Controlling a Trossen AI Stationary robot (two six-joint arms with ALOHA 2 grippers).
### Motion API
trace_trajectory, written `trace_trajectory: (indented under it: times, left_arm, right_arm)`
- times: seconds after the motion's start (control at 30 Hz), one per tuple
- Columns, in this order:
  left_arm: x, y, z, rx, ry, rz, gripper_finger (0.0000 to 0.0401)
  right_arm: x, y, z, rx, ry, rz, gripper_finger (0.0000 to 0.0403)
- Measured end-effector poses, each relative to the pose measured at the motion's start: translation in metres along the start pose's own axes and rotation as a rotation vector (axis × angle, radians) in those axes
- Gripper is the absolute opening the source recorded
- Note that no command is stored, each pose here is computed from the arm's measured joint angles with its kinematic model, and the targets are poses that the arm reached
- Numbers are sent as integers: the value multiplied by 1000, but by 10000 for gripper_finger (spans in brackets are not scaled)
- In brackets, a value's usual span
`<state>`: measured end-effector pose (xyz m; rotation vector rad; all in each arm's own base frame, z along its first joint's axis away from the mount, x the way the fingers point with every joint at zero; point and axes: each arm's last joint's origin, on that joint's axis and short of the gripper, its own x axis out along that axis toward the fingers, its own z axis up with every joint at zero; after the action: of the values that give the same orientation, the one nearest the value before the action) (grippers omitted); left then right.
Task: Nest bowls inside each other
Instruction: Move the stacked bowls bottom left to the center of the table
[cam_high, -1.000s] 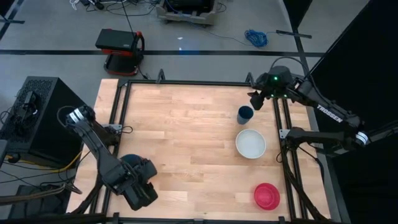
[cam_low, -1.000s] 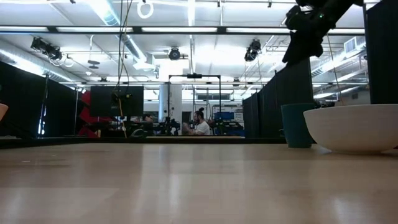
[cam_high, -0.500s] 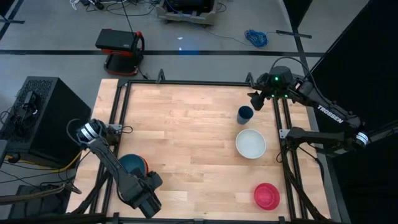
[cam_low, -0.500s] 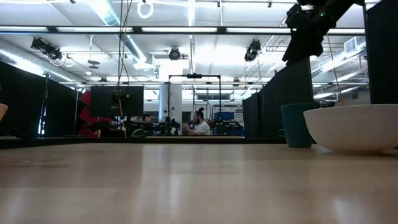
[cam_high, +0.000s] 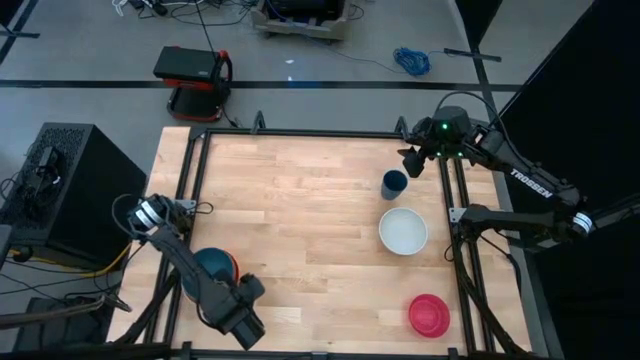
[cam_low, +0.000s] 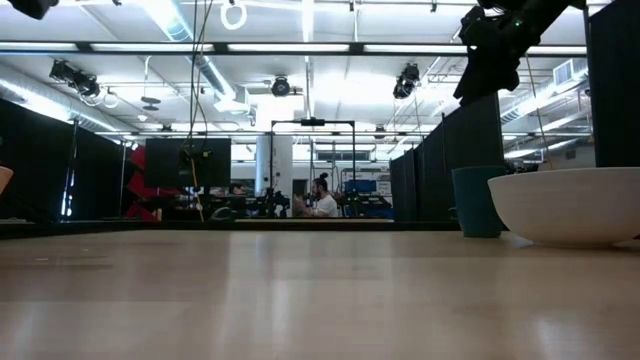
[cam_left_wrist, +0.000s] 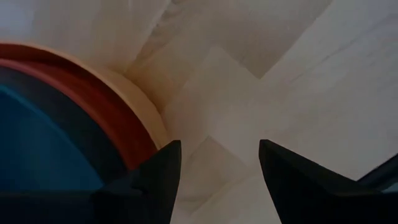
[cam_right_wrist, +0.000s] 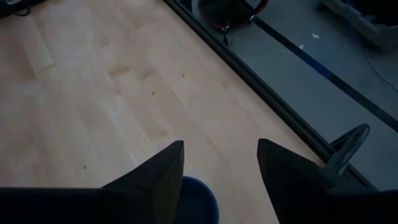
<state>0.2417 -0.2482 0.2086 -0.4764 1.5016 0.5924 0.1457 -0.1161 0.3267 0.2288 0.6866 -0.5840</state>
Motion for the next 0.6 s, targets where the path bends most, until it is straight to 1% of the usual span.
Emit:
trace_trajectory:
  times: [0.23,0.6]
  left_arm:
    - [0,3,4,-13,7,27,204]
    - [0,7,5,-22,28,70,204]
  right_arm:
    - [0,0,0,1,0,0,191]
    - [0,0,0,4,0,0,183]
